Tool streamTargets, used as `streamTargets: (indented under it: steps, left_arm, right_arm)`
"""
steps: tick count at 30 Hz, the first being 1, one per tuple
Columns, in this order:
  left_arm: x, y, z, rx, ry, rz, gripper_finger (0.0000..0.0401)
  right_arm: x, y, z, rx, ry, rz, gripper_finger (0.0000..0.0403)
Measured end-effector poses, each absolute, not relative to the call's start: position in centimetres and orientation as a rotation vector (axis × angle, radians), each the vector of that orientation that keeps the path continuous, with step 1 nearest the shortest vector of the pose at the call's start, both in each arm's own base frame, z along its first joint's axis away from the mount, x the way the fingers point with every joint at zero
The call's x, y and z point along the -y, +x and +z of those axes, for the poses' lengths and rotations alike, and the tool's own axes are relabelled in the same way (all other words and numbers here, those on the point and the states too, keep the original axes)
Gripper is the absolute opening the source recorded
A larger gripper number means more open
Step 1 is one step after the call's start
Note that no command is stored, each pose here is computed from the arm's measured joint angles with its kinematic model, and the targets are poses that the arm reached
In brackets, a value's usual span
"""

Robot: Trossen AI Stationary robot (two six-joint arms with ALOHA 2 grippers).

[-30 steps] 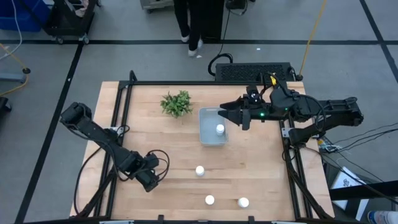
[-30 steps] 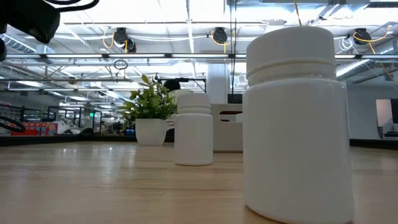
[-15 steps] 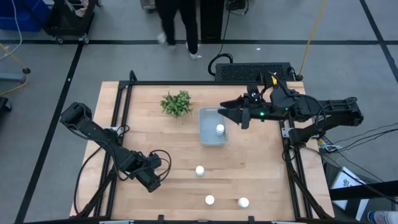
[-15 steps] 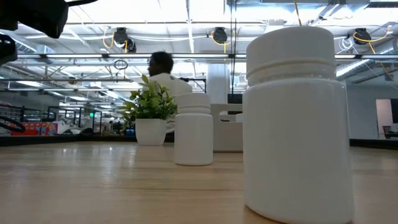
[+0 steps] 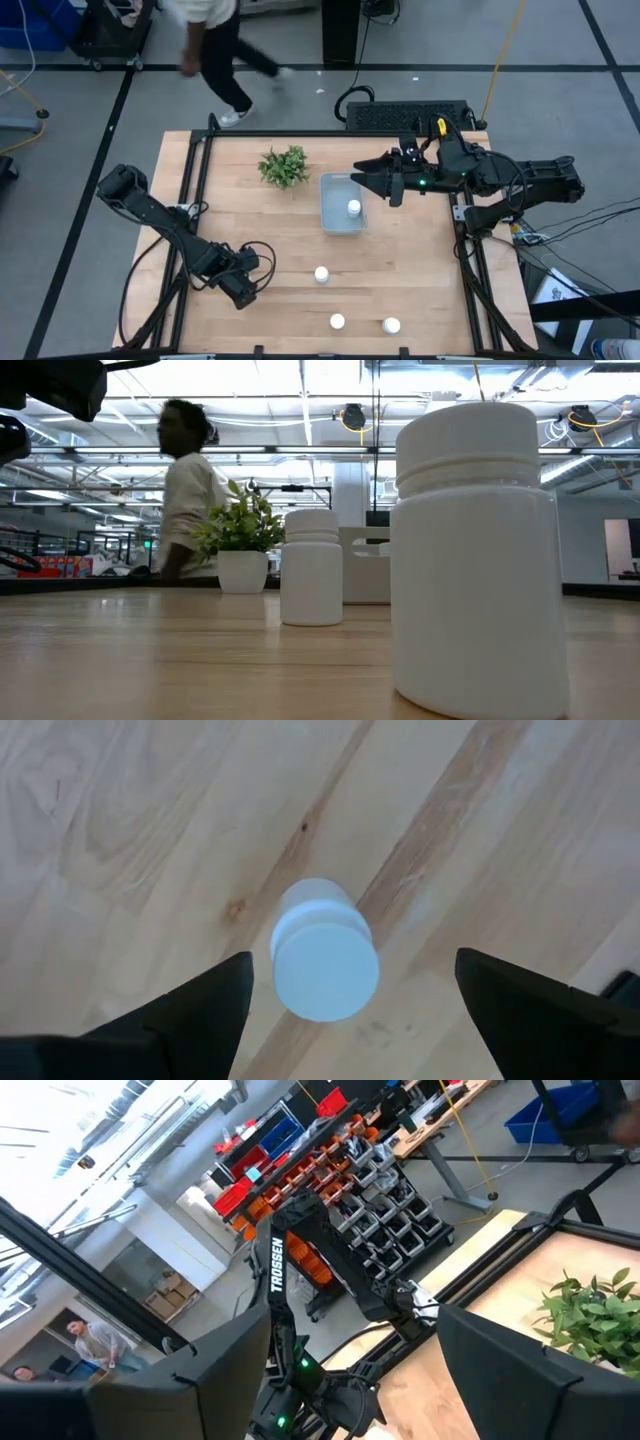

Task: Pick and place pill bottles into a basket
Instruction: Put the white pill bottle into the gray bin

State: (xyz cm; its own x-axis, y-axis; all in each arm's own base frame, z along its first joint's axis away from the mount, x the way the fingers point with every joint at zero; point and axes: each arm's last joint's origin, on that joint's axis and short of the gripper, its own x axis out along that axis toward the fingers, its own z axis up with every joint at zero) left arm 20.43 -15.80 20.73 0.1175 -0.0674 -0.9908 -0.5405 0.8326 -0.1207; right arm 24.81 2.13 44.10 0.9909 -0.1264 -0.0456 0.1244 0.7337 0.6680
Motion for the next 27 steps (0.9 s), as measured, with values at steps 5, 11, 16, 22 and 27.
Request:
streamTargets:
  steps: [5,11,16,22,27]
  left_arm:
    - [15.8,20.4,20.7,-1.427,-0.521,0.365,0.0307]
    - [15.8,20.5,20.7,-1.418,-0.522,0.369,0.0245]
    - [15.7,20.2,20.3,-1.44,-0.526,0.374,0.0219]
    - [15.5,19.6,19.0,-1.511,-0.543,0.367,0.0213]
    - [15.6,19.7,19.0,-1.497,-0.556,0.364,0.0211]
  right_arm:
    - [-2.1,24.8,44.1,0.003,0.737,-0.138,0.0281]
    - [-2.1,24.8,44.1,0.003,0.737,-0.138,0.0281]
    - [-2.1,24.8,44.1,0.003,0.737,-0.138,0.0281]
    - [-2.1,24.8,44.1,0.003,0.738,-0.138,0.0281]
    - [-2.1,24.8,44.1,0.003,0.738,-0.137,0.0281]
